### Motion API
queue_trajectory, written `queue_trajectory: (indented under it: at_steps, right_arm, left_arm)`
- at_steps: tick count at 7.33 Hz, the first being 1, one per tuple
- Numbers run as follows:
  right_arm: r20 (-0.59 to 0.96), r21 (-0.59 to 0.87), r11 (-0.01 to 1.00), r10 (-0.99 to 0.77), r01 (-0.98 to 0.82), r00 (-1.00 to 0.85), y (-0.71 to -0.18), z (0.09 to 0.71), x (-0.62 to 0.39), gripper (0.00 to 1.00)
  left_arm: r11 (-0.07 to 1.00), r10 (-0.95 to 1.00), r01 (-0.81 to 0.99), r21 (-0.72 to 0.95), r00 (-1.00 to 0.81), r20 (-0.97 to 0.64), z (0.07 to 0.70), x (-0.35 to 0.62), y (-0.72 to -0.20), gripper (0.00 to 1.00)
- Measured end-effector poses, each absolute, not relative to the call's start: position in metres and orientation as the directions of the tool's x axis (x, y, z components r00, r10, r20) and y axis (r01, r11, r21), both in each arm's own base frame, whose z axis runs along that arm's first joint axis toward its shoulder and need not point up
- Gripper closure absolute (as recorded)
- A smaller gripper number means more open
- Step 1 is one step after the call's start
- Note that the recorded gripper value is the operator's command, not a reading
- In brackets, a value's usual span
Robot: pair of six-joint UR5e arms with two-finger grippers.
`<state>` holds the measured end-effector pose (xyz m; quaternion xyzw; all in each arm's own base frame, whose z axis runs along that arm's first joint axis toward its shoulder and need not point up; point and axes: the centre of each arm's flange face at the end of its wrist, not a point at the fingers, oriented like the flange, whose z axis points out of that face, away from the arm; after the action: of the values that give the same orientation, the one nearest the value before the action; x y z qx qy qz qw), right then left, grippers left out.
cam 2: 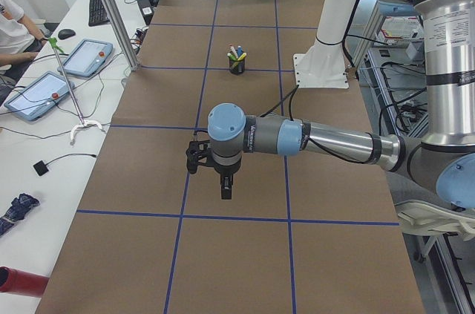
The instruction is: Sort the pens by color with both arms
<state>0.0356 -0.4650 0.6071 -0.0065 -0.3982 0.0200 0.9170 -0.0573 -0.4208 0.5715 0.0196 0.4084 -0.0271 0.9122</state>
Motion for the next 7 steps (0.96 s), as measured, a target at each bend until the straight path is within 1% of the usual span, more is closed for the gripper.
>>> queue_trajectory:
  at_steps: [7]
  right_arm:
    - [0.739,-0.035,0.999,0.049,-0.034,0.672,-0.463,0.606,0.034,0.01]
  left_arm:
    - [0.995,0.022,0.061,0.081,0.657,-0.753,0.581,-0.055,-0.392,0.0]
